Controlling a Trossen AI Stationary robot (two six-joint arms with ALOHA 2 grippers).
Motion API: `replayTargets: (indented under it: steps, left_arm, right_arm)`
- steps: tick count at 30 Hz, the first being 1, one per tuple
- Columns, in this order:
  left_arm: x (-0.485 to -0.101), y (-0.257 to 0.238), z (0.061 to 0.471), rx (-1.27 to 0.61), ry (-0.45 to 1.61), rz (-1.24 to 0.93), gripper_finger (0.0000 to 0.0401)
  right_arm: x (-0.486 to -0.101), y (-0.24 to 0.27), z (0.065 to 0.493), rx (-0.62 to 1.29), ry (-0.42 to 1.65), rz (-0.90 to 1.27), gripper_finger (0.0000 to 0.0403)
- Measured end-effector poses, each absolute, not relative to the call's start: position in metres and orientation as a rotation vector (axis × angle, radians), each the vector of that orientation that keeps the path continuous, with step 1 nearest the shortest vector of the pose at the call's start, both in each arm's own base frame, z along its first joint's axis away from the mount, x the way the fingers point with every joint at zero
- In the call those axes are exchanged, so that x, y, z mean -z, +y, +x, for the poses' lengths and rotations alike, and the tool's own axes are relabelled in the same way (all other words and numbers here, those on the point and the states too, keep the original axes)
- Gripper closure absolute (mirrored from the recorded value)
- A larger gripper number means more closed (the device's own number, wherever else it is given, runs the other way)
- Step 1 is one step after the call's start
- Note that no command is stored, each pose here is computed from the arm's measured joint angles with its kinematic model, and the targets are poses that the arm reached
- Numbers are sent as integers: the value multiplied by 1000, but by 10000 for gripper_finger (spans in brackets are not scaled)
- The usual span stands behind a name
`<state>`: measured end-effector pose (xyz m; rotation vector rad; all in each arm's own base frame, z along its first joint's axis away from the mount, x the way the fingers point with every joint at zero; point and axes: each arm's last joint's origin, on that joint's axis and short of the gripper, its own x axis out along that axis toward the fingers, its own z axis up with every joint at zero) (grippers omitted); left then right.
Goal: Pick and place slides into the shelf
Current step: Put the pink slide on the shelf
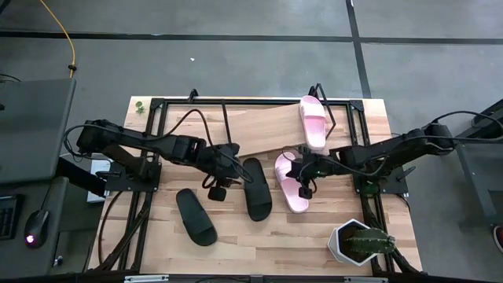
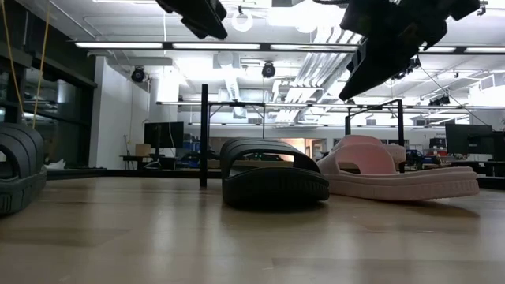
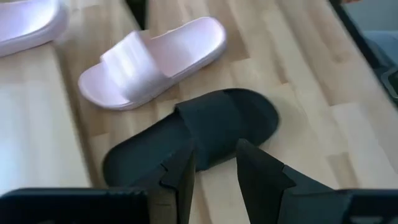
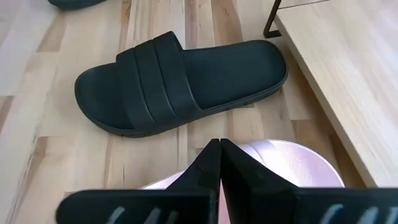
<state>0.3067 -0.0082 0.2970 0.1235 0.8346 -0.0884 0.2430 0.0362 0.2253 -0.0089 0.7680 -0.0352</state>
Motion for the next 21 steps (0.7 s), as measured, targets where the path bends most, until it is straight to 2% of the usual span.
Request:
replayTargets:
  steps: [13, 21]
  left_arm:
    - [-296, -8, 305, 66, 858, 133, 300]
    - [-296, -8, 305, 67, 857, 133, 300]
  right_arm:
    - [-223, 77, 232, 72, 747, -174, 402]
    - [-180, 103, 239, 107, 892, -244, 402]
